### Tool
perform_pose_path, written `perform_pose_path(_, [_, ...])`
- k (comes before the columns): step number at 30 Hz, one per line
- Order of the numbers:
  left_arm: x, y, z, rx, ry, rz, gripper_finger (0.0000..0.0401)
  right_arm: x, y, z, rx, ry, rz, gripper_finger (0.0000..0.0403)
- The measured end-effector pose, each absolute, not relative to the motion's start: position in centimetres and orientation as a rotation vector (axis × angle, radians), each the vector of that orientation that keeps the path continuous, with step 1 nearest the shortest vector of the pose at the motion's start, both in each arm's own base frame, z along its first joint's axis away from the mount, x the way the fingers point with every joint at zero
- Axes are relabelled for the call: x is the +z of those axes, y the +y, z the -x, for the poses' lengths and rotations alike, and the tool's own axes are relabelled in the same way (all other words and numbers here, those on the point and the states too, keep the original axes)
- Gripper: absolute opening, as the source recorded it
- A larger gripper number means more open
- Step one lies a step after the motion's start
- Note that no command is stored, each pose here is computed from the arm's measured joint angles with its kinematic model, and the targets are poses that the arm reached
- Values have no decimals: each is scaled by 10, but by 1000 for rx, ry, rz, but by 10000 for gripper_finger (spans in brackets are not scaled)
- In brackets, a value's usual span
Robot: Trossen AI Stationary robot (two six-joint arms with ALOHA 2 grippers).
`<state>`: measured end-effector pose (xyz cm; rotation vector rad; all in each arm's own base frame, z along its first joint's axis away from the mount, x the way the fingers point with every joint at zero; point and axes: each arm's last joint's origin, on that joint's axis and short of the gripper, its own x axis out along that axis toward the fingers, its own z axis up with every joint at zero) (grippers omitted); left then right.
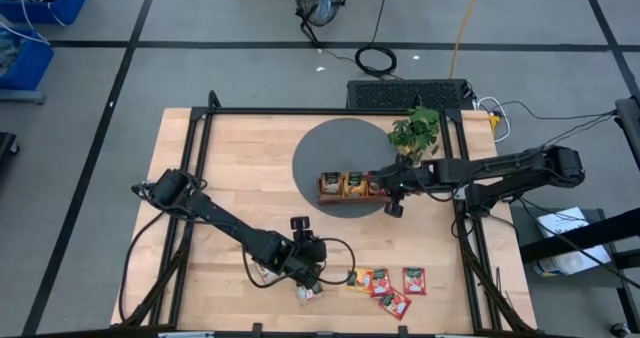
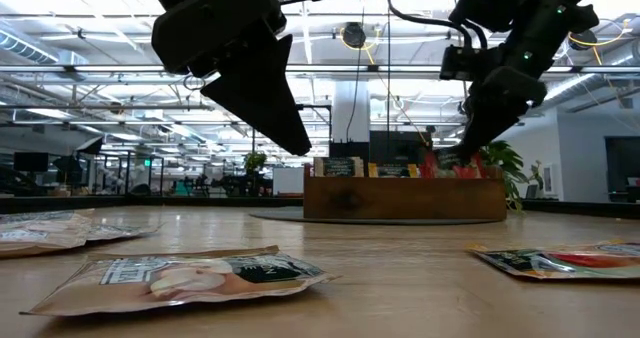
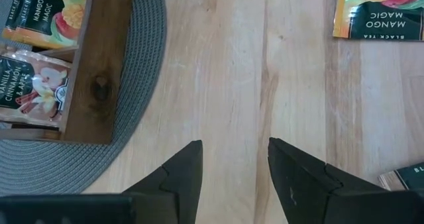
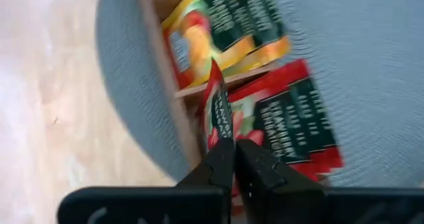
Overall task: Pick & Place Tea
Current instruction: Put the red tea bag into the right section of the wooden organizer, then put the yellow tea bag into the middle section of the wooden organizer
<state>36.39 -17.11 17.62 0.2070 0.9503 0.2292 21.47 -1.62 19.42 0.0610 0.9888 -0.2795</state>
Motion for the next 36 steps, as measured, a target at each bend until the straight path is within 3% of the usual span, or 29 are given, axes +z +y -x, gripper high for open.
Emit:
perform_pose_path(15, [176, -169, -365, 234, 950, -205, 175, 214, -14, -208, -285, 862, -45, 70])
perform_pose_path(22, [177, -171, -367, 198, 942, -186, 175, 213, 43, -222, 115, 779, -18, 70])
perform_pose_path(27, [178, -181, -374, 21, 916, -107, 175, 188, 106, -230, 332, 787, 43, 56])
perform_pose_path(31, [174, -193, -383, -126, 845, -57, 175, 167, 148, -233, 457, 748, 74, 37])
perform_pose_path(36, [160, -201, -394, -167, 770, -56, 175, 155, 177, -234, 522, 660, 66, 20])
